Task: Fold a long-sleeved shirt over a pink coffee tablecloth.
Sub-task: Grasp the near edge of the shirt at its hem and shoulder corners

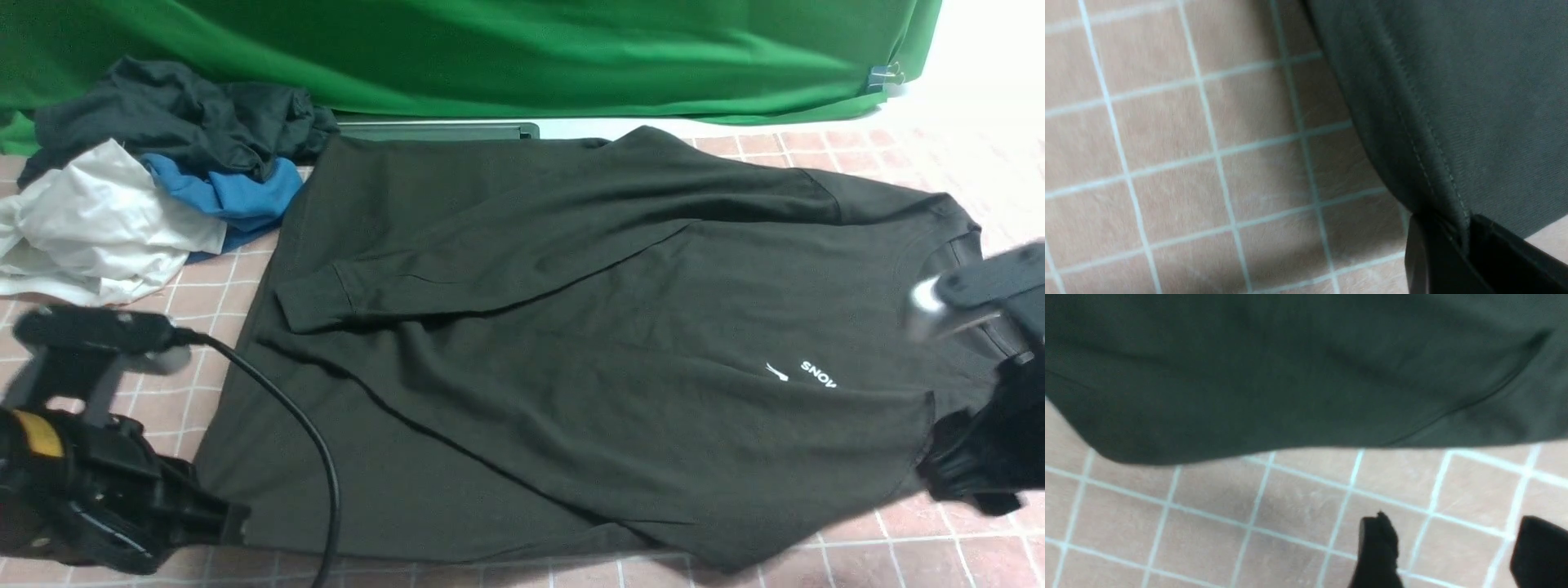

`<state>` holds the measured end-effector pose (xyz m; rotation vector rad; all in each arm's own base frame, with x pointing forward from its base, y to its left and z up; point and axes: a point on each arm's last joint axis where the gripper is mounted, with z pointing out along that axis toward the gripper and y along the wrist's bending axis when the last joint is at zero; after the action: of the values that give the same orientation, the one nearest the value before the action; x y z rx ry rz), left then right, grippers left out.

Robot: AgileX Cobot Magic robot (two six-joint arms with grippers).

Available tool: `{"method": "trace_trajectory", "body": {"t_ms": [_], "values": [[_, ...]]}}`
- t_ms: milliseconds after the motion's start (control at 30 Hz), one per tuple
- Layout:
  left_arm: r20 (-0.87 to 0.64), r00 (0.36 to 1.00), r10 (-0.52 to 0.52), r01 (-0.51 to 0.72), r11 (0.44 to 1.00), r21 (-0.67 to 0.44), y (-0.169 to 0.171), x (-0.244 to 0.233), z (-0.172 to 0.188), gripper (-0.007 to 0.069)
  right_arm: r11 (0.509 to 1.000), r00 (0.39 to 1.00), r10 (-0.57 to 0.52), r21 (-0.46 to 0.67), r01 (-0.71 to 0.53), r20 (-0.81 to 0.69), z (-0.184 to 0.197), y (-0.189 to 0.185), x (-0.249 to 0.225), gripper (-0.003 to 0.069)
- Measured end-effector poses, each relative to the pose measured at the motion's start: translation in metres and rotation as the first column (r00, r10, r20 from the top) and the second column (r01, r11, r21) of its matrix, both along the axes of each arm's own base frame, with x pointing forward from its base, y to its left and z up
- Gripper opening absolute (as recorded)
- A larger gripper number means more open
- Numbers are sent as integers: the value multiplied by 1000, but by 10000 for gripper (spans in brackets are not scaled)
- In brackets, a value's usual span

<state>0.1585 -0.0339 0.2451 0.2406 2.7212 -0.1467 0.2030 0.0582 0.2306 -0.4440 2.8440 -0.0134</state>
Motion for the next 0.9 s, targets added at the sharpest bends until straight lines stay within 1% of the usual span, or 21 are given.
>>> {"method": "trace_trajectory", "body": {"t_ms": [33, 100, 167, 200, 267, 333, 367, 433, 500, 533, 567, 600, 633, 667, 700, 800, 833, 900], "values": [[33, 999, 0, 0, 1000, -4, 0, -2, 4, 57, 999, 998, -46, 5, 47, -29, -10, 2, 5, 453], [61, 998, -5, 5, 1000, 1, 1, -3, 7, 57, 995, 994, -100, 15, 101, -44, -20, 5, 13, 479], [70, 998, -5, 5, 1000, 1, 1, -3, 8, 57, 995, 994, -99, 18, 99, -39, -28, 7, 20, 490], [73, 997, -7, 7, 1000, 3, 2, -3, 8, 57, 999, 999, -43, 13, 44, -27, -33, 8, 25, 489], [75, 997, -13, 13, 1000, 5, 1, -3, 8, 57, 992, 992, 128, -23, -128, -4, -39, 11, 30, 479], [81, 996, -29, 28, 1000, 11, 1, -3, 9, 57, 948, 950, 312, -67, -310, 15, -42, 13, 34, 472], [87, 996, -32, 31, 999, 12, 1, -2, 9, 57, 924, 925, 378, -80, -374, 30, -43, 16, 36, 470], [99, 994, -39, 38, 999, 15, 1, -1, 9, 57, 886, 887, 459, -101, -453, 47, -44, 18, 37, 470], [119, 992, -40, 38, 999, 15, 1, 0, 10, 57, 827, 832, 555, -128, -548, 21, -48, 17, 33, 470], [119, 992, -40, 38, 999, 16, 1, 0, 10, 57, 820, 826, 564, -130, -558, 16, -48, 17, 33, 470], [124, 991, -41, 39, 999, 17, 1, 1, 10, 57, 770, 780, 625, -139, -622, -28, -50, 16, 29, 470], [124, 991, -41, 39, 999, 17, 1, 1, 10, 57, 756, 767, 640, -140, -639, -42, -51, 15, 28, 470], [124, 991, -41, 39, 999, 17, 1, 1, 10, 57, 709, 723, 688, -153, -688, -63, -52, 14, 27, 470], [124, 991, -40, 39, 999, 16, 1, 1, 10, 57, 699, 713, 698, -157, -698, -67, -52, 14, 26, 470], [124, 992, -40, 39, 999, 15, 1, 1, 10, 57, 666, 685, 726, -182, -724, -70, -52, 13, 28, 470], [124, 992, -40, 39, 999, 15, 1, 1, 10, 57, 594, 628, 772, -238, -768, -99, -54, 10, 31, 470], [124, 992, -40, 38, 999, 14, 1, 1, 10, 57, 592, 626, 774, -238, -770, -100, -54, 10, 31, 470], [124, 992, -40, 38, 999, 14, 1, 1, 10, 57, 549, 592, 794, -253, -796, -138, -59, 8, 33, 470]]}}
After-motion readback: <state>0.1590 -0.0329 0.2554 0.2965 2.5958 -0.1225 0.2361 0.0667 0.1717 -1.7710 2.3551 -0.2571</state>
